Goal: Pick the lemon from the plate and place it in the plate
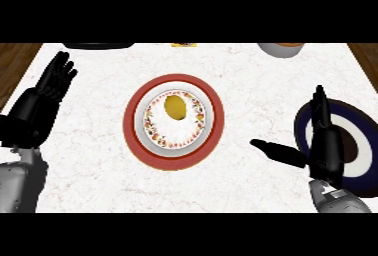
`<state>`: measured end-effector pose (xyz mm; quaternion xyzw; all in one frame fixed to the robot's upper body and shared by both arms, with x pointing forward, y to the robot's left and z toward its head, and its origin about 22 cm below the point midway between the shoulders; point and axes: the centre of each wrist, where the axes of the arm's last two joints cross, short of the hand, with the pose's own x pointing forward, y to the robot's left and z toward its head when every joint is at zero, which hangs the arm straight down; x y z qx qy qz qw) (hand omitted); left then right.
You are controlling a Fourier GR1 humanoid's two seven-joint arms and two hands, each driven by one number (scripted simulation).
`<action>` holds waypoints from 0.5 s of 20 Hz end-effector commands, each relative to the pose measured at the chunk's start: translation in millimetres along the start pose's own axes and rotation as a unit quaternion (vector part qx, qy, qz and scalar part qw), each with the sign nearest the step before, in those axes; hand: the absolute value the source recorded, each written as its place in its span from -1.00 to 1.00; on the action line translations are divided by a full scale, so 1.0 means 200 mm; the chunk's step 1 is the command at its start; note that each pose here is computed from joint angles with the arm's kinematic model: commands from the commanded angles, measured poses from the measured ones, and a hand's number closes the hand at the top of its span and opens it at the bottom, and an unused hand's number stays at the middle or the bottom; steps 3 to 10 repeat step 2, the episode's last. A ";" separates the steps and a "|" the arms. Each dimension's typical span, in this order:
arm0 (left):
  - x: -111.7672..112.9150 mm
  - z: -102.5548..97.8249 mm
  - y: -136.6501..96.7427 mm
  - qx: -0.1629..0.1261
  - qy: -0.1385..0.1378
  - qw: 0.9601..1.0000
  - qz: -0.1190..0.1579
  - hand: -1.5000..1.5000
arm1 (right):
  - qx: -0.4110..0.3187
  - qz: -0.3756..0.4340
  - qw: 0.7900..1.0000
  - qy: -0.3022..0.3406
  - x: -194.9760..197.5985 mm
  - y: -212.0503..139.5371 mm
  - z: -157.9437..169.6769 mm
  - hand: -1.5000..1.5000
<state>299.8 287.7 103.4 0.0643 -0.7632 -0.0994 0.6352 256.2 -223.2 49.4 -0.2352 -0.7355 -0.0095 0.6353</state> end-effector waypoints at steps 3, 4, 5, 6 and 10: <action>-0.06 0.05 0.00 0.002 0.002 1.000 0.002 0.00 | -0.015 0.038 0.999 -0.021 -0.10 -0.18 0.06 -1.00; -0.06 0.05 0.00 0.002 0.002 1.000 0.002 0.00 | -0.015 0.038 0.999 -0.021 -0.10 -0.18 0.06 -1.00; -0.06 0.05 0.00 0.002 0.002 1.000 0.002 0.00 | -0.015 0.038 0.999 -0.021 -0.10 -0.18 0.06 -1.00; -0.06 0.05 0.00 0.002 0.002 1.000 0.002 0.00 | -0.015 0.038 0.999 -0.021 -0.10 -0.18 0.06 -1.00; -0.06 0.05 0.00 0.002 0.002 1.000 0.002 0.00 | -0.015 0.038 0.999 -0.021 -0.10 -0.18 0.06 -1.00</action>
